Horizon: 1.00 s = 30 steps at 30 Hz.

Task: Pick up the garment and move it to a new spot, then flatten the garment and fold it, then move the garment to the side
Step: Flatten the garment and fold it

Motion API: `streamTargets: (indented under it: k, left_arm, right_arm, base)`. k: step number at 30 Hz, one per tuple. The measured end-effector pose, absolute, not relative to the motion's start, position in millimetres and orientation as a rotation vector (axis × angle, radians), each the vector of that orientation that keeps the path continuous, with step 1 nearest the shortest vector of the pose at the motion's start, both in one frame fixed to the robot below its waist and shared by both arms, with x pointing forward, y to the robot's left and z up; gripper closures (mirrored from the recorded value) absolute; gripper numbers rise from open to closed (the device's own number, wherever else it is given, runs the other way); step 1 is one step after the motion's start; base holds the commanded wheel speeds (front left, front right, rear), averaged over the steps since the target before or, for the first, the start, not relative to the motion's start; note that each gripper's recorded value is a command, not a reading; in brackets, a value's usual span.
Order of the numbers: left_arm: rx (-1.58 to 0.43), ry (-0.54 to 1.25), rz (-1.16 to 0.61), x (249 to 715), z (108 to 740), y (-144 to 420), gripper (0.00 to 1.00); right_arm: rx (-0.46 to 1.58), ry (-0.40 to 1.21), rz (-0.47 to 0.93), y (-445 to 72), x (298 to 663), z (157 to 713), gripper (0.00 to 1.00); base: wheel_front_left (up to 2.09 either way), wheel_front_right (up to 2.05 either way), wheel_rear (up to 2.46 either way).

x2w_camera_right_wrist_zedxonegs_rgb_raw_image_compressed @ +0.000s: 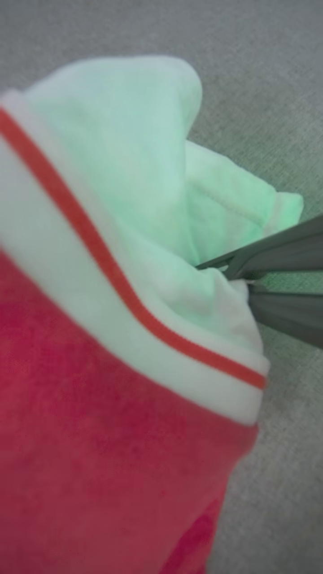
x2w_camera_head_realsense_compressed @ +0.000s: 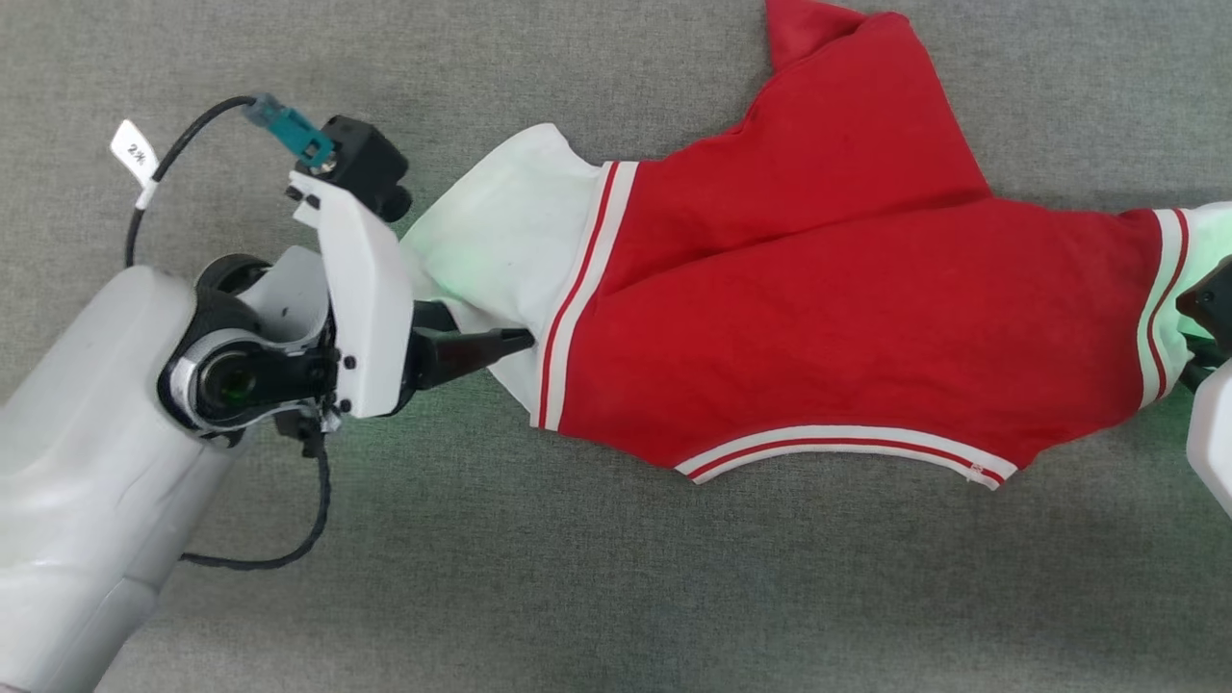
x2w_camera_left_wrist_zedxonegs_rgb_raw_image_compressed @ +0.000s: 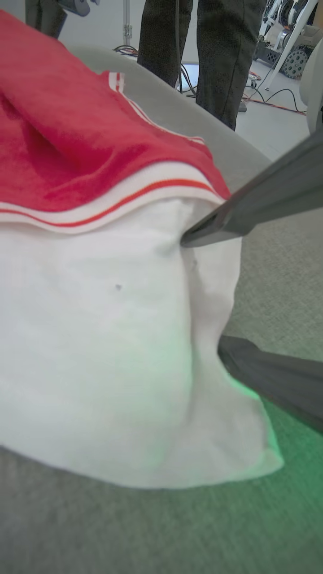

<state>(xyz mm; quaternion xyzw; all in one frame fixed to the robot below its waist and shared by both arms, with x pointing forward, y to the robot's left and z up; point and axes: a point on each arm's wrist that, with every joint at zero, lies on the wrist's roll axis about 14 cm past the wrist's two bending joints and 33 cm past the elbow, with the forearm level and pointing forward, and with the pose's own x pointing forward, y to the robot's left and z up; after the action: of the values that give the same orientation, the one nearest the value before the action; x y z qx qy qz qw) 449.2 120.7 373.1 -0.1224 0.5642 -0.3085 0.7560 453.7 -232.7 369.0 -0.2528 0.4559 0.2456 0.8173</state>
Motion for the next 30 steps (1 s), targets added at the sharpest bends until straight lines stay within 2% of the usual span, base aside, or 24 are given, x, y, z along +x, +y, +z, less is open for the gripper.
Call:
streamTargets:
  k: [2,8,12,19,25,30]
  left_arm:
    - [-0.250,1.237,-0.681,449,371,118,1.00]
    - [-0.251,1.236,-0.688,449,370,114,1.00]
    - [-0.271,1.174,-0.685,452,382,113,1.00]
    - [-0.303,0.949,-0.693,465,442,115,1.00]
    - [-0.386,0.711,-0.740,475,514,106,1.00]
    - [-0.447,0.565,-0.693,500,537,110,1.00]
  right_arm:
    - [-0.536,0.971,0.522,-233,453,369,1.00]
    - [-0.527,0.952,0.511,-233,453,372,1.00]
    - [-0.518,0.888,0.496,-231,457,386,1.00]
    - [-0.537,0.677,0.400,-246,471,455,1.00]
    - [-0.515,0.520,0.305,-264,465,520,1.00]
    - [-0.418,0.437,0.244,-271,473,542,1.00]
  base:
    - [0.00,0.00,0.00]
    - [0.00,0.00,0.00]
    - [0.00,0.00,0.00]
    - [0.00,0.00,0.00]
    - [0.00,0.00,0.00]
    - [0.00,0.00,0.00]
